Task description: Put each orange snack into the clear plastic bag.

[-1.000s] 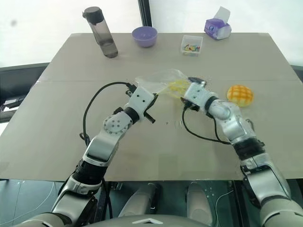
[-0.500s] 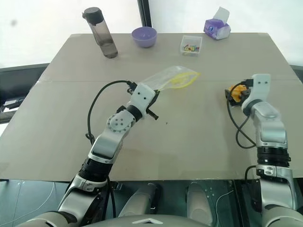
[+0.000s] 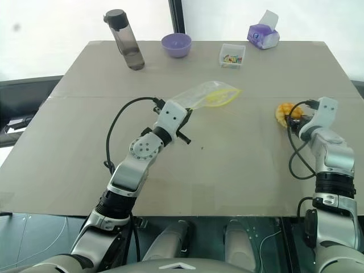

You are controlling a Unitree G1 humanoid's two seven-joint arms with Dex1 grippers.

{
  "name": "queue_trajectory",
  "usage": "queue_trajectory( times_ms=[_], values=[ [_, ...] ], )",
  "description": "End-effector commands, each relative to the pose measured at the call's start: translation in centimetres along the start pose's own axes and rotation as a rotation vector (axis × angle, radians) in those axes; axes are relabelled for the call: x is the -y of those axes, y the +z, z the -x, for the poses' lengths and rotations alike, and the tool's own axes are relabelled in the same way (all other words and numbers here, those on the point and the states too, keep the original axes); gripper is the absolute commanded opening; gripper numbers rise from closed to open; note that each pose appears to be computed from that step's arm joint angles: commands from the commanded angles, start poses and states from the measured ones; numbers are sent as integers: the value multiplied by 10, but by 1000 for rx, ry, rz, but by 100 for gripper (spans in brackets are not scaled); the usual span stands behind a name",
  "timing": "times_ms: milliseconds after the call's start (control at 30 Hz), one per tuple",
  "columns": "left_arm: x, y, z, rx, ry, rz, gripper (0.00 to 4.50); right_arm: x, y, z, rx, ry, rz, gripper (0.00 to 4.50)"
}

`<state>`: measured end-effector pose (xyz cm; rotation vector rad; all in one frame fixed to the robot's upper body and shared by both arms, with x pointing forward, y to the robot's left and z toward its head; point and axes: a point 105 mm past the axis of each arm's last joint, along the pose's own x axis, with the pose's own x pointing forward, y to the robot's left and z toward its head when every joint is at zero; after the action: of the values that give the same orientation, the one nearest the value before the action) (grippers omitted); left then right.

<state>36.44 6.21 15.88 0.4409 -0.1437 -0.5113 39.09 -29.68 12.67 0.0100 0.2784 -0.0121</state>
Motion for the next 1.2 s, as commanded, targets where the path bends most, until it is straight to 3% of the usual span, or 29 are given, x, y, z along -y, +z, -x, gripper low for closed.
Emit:
queue_trajectory(
  times_ms=[33, 100, 267, 500, 1200],
  values=[
    [-5, 12, 0, 44, 26, -15, 0, -3, 4, 1, 12, 23, 23, 67],
    [-4, 11, 0, 44, 26, -15, 0, -18, 14, 4, 58, 108, 51, 4],
    [-3, 9, 0, 40, 23, -16, 0, -75, 38, 24, 177, 403, 114, 4],
    [0, 9, -1, 41, 13, -26, 0, -121, 49, 40, 215, 589, 241, 4],
    [5, 9, -1, 48, 1, -58, 0, -155, 54, 38, 216, 701, 316, 4]
  ],
)
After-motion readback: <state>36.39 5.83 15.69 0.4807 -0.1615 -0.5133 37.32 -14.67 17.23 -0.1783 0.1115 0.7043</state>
